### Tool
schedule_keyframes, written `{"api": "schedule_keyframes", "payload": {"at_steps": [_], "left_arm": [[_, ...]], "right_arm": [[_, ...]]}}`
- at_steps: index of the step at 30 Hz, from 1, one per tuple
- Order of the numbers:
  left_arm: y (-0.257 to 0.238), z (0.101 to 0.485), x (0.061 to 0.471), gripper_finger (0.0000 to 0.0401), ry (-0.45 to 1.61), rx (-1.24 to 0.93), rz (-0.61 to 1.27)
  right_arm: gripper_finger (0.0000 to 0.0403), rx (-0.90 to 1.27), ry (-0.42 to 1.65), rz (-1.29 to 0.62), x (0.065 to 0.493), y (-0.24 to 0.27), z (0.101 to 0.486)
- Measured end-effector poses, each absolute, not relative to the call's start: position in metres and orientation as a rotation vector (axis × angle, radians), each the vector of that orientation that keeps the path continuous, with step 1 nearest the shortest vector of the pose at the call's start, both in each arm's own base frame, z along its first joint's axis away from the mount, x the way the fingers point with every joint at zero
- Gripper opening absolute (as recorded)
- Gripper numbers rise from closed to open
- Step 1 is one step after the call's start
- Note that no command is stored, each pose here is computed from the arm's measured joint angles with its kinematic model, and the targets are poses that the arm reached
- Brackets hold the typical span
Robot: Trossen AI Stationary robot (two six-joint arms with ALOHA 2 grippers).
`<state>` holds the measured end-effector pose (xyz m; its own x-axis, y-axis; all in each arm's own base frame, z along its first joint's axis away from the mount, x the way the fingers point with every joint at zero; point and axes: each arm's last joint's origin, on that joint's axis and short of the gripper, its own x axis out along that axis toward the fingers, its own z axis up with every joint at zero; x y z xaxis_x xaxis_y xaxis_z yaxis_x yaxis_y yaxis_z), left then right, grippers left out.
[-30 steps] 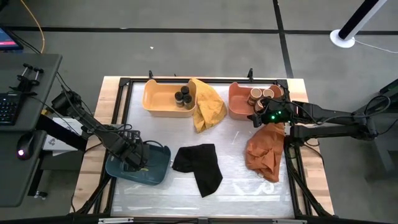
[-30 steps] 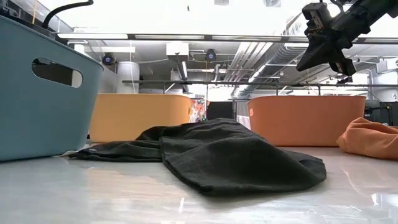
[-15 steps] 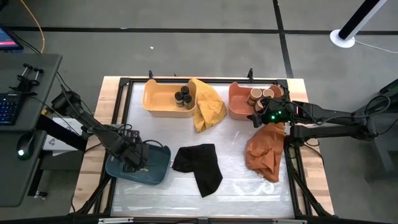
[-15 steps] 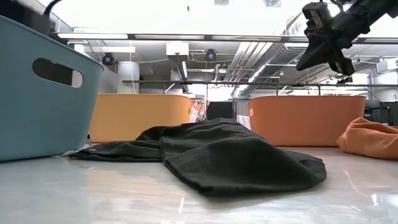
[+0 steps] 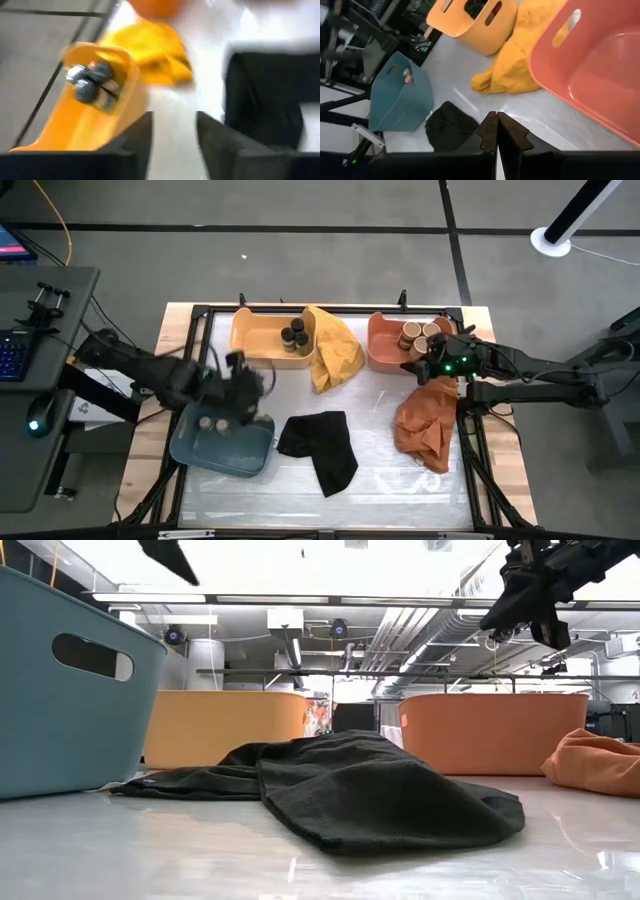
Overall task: Sort spices by type
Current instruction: Return to Home Position
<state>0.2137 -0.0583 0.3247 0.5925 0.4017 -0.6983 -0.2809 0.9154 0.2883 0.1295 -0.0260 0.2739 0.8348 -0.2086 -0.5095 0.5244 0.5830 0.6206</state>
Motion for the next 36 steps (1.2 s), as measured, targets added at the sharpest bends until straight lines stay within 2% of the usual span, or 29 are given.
{"api": "schedule_keyframes", "payload": {"at_steps": [3,5,10,17,26,30,36], "left_arm": [[-0.033,0.333,0.224,0.0046,0.714,0.058,0.497],[-0.02,0.335,0.225,0.0014,0.619,0.026,0.529],[0.006,0.325,0.213,0.0008,0.308,-0.072,0.563],[0.015,0.273,0.169,0.0001,0.029,-0.274,0.519],[0.01,0.223,0.121,0.0,-0.141,-0.398,0.447],[0.009,0.211,0.109,0.0,-0.189,-0.412,0.411],[0.01,0.192,0.101,0.0,-0.216,-0.444,0.4]], "right_arm": [[0.0,0.848,0.403,-0.418,0.127,-0.025,0.275],[0.0,0.85,0.402,-0.41,0.127,-0.025,0.276],[0.0,0.866,0.409,-0.367,0.128,-0.024,0.277],[0.0,0.871,0.344,-0.315,0.132,-0.024,0.283],[0.0,0.869,0.285,-0.316,0.133,-0.025,0.288],[0.0,0.928,0.292,-0.311,0.133,-0.024,0.287],[0.0,0.901,0.319,-0.255,0.133,-0.023,0.287]]}}
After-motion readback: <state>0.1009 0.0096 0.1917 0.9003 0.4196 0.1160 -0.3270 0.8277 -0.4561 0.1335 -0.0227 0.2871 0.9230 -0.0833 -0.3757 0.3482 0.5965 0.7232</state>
